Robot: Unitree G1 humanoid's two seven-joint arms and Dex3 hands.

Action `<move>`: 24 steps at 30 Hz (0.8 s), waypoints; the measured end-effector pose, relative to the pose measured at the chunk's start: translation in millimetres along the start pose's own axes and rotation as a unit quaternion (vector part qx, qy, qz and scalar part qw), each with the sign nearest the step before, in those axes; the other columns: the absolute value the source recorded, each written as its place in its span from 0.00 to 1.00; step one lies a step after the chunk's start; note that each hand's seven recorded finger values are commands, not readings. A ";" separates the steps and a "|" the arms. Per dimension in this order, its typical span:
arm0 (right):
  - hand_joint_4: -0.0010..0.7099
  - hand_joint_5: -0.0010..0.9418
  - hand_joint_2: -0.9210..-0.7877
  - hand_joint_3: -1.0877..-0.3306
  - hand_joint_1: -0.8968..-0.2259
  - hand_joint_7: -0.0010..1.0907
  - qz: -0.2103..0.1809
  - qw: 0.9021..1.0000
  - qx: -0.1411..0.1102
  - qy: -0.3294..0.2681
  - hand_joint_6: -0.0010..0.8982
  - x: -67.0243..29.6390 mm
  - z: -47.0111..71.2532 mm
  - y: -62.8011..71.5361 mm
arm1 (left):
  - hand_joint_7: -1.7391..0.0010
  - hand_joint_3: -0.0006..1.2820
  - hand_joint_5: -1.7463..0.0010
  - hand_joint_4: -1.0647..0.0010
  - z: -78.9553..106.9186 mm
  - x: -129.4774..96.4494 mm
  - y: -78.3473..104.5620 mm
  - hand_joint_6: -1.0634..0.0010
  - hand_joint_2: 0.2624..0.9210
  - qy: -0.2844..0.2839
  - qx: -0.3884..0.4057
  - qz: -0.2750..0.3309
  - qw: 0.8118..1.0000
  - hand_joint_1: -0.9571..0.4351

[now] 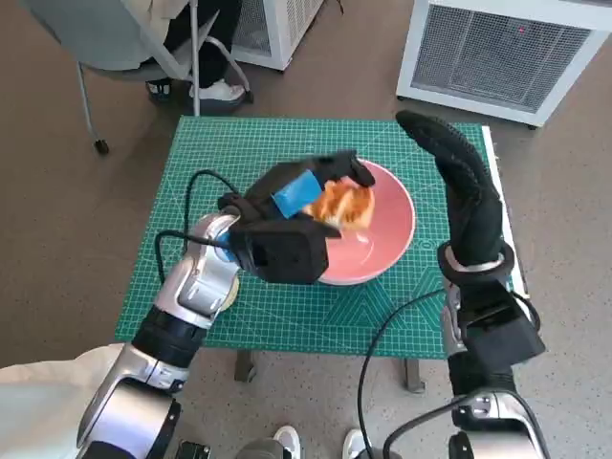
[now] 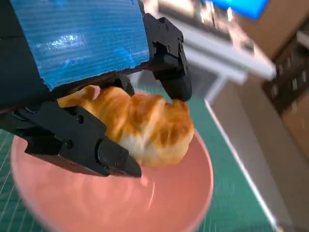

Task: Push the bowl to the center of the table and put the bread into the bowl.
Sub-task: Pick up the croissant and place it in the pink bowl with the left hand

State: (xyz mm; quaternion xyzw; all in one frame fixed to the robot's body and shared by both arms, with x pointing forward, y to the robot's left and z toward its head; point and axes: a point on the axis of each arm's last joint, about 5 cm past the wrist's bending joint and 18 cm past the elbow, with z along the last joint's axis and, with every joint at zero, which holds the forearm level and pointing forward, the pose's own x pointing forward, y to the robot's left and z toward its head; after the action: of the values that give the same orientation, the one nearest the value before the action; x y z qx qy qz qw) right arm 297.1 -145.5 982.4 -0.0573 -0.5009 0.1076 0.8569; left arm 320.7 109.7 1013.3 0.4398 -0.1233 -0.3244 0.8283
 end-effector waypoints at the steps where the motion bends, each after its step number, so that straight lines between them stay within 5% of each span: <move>1: 0.43 0.08 0.00 0.40 0.56 0.71 0.000 1.000 0.000 0.000 0.00 0.0 0.0 0.0 | 0.66 0.05 0.95 0.83 -0.1 -0.4 0.8 0.92 0.96 0.000 0.002 -0.007 1.000 0.52; 13: 0.43 0.09 0.00 0.40 0.56 0.71 -0.002 1.000 0.001 -0.005 0.00 0.5 1.2 0.8 | 0.71 0.02 1.00 0.92 4.8 -13.8 16.3 0.97 0.98 -0.010 0.047 -0.011 0.999 0.43; 24: 0.42 0.09 0.00 0.39 0.55 0.71 -0.003 1.000 0.004 -0.003 0.00 -1.6 2.3 2.5 | 0.88 0.00 1.00 0.91 10.1 -54.1 31.6 0.81 0.98 -0.036 0.051 0.030 0.998 0.48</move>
State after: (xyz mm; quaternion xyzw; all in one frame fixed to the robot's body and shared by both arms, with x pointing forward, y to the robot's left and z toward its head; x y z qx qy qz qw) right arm 294.0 -143.5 981.8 -0.0520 -0.5033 0.1074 0.8558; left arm 288.2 150.8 1049.1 0.4655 -0.1828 -0.3081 0.8093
